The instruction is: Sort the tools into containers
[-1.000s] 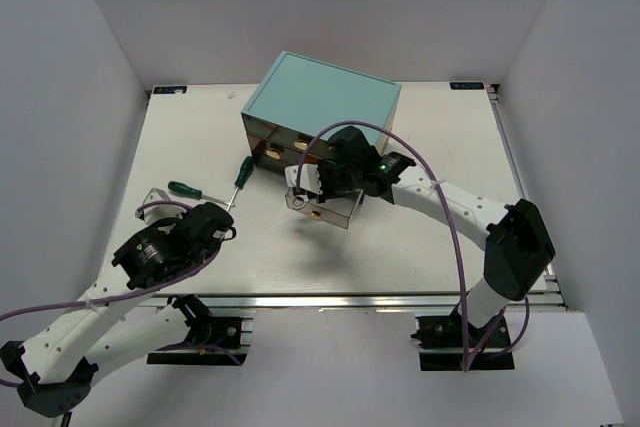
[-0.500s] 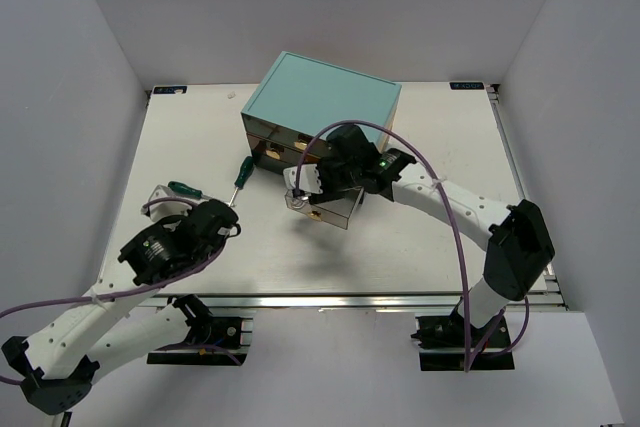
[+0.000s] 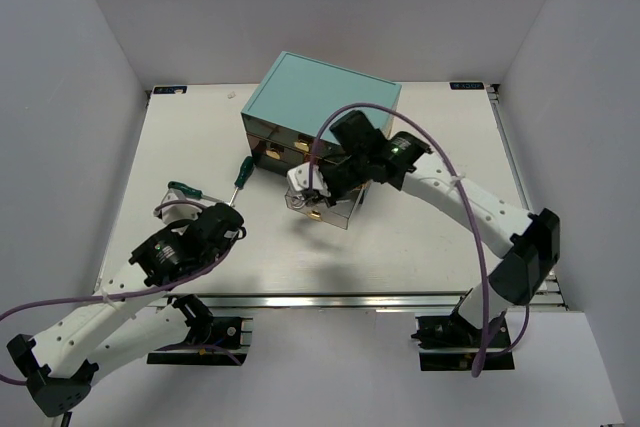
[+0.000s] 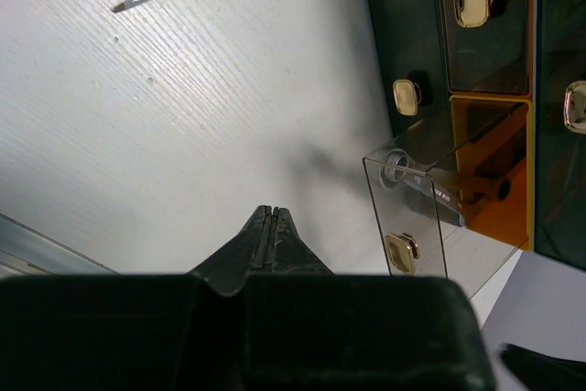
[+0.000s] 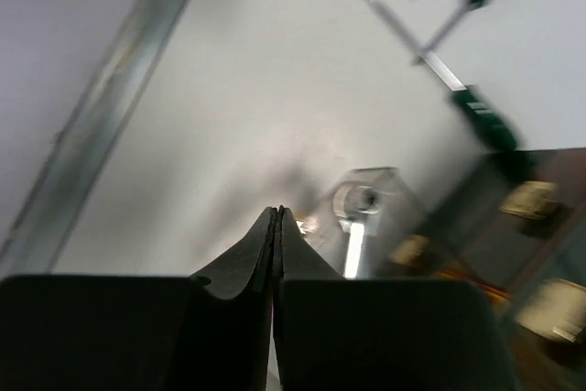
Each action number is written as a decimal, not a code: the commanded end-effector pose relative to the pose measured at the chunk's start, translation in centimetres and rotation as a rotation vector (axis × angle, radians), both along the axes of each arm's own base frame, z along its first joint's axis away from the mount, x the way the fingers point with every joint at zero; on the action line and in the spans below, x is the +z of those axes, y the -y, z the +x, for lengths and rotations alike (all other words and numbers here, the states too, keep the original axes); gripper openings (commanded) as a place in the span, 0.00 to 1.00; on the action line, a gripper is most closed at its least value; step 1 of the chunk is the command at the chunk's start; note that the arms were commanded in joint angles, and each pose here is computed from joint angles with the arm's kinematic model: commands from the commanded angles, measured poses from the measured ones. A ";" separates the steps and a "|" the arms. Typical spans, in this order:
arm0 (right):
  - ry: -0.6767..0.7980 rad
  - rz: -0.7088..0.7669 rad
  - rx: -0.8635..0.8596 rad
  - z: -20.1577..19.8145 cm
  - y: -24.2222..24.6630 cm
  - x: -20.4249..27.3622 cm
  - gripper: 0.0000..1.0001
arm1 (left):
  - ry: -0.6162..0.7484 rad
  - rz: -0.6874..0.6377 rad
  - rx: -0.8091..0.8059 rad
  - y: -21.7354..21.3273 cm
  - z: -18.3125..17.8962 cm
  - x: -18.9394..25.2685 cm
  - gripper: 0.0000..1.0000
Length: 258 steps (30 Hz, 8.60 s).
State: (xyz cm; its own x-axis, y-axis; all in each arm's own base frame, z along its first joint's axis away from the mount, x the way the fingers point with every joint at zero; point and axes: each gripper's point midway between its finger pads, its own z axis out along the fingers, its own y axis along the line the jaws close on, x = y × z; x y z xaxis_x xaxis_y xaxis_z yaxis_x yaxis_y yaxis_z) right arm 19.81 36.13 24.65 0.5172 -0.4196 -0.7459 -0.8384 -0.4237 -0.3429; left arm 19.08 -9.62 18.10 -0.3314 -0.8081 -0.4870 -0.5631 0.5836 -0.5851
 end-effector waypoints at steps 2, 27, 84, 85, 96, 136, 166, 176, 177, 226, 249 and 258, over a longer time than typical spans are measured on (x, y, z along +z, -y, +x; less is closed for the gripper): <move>-0.165 -0.262 0.028 -4.0 1.7 -6.3 0.00 | 0.011 -0.024 -0.006 0.3 0.1 0.1 0.00; 0.317 -0.195 -1.108 13.5 4.2 -8.9 0.00 | 0.246 -0.038 -0.346 7.4 4.6 2.4 0.29; -0.139 0.215 -0.574 3.5 11.7 1.0 0.70 | -0.080 -0.226 -0.401 14.3 18.1 -12.7 0.18; -0.138 0.216 -0.574 3.5 11.7 1.0 0.70 | -0.109 -0.219 -0.399 13.6 16.7 -13.5 0.17; -0.161 0.231 -0.554 3.7 11.0 1.4 0.70 | -0.131 -0.220 -0.426 10.3 9.3 -12.7 0.26; -0.157 0.206 -0.607 3.9 12.4 -0.7 0.72 | -0.237 0.395 -0.307 -8.2 26.6 -11.7 0.63; -0.185 0.230 -0.617 4.2 12.6 -0.3 0.72 | 0.026 -0.085 -0.393 -7.6 22.0 -3.2 0.00; -0.210 0.237 -0.603 3.9 12.3 -0.1 0.72 | 0.177 -0.538 -0.348 0.4 18.0 -0.7 0.00; -0.212 0.238 -0.602 3.9 12.3 -0.1 0.72 | 0.207 -0.561 -0.340 1.0 18.1 -0.5 0.00; -0.223 0.250 -0.618 3.6 12.6 -0.3 0.71 | -0.374 0.127 0.184 -16.9 13.7 -8.4 0.67; -0.223 0.228 -0.629 4.0 12.7 -1.0 0.71 | -0.545 0.174 0.122 -19.1 20.7 -16.5 0.78; -0.218 0.228 -0.632 4.1 12.7 -0.8 0.71 | -0.590 0.102 0.118 -18.1 20.8 -18.4 0.09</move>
